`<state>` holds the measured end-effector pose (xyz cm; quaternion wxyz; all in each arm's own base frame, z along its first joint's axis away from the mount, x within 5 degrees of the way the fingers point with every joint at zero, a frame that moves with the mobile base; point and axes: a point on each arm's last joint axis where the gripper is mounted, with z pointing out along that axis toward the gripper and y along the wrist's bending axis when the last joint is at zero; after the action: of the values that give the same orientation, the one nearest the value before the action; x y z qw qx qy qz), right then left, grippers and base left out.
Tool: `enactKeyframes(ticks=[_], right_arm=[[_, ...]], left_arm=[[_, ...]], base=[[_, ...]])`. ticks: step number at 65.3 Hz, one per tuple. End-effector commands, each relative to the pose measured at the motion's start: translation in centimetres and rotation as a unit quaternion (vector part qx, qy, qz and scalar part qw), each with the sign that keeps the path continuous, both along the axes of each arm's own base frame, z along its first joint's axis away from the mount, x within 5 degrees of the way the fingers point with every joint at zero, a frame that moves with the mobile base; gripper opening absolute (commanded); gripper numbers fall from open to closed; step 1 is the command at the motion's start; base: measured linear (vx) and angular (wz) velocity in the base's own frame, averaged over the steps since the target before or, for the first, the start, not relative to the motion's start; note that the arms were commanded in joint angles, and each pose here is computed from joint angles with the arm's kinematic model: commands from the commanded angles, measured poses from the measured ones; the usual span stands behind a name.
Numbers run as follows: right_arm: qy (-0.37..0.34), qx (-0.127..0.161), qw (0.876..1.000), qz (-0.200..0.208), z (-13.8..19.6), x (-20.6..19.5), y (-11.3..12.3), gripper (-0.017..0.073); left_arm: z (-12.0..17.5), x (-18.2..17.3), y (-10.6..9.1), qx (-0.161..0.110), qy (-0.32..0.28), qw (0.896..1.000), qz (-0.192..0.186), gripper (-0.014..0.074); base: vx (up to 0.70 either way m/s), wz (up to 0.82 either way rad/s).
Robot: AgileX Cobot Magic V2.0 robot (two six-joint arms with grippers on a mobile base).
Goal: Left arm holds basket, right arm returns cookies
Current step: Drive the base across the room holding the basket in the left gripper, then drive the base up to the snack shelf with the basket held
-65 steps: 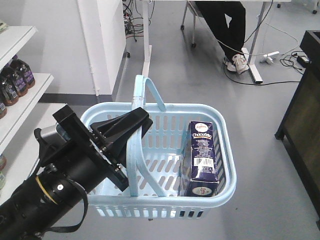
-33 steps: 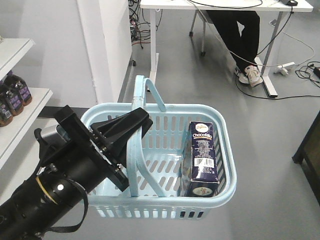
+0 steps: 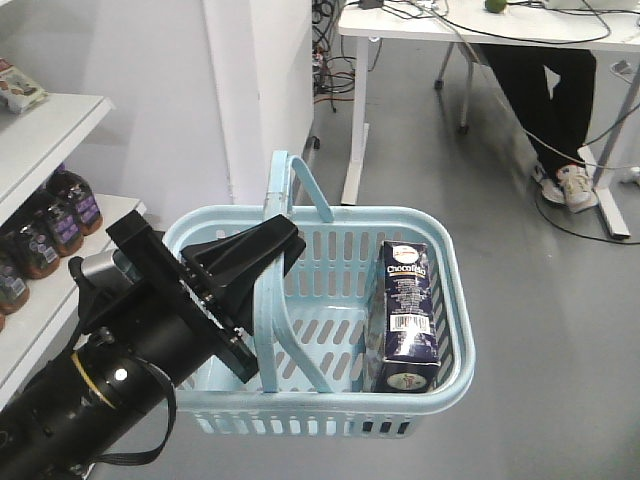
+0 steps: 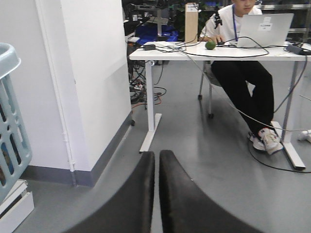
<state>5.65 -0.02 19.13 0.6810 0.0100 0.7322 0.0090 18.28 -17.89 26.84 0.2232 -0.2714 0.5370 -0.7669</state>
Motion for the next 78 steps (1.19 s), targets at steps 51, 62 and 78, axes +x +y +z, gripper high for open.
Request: enactKeyframes(ticks=[51, 62, 78], right_arm=[[-0.034, -0.006, 0.999, -0.001, 0.14, 0.03, 0.0, -0.0006], [-0.034, -0.006, 0.999, -0.001, 0.14, 0.03, 0.0, -0.0006], [-0.034, -0.006, 0.999, -0.001, 0.14, 0.03, 0.0, -0.0006]], left_arm=[[2.88, -0.49, 0.41, -0.075, -0.068, 0.995, -0.001, 0.0], [2.88, -0.49, 0.41, -0.075, -0.068, 0.995, -0.001, 0.0], [2.88, -0.49, 0.41, -0.075, -0.068, 0.995, -0.001, 0.0]], base=[[0.15, 0.5], [0.09, 0.43], [0.07, 0.34]])
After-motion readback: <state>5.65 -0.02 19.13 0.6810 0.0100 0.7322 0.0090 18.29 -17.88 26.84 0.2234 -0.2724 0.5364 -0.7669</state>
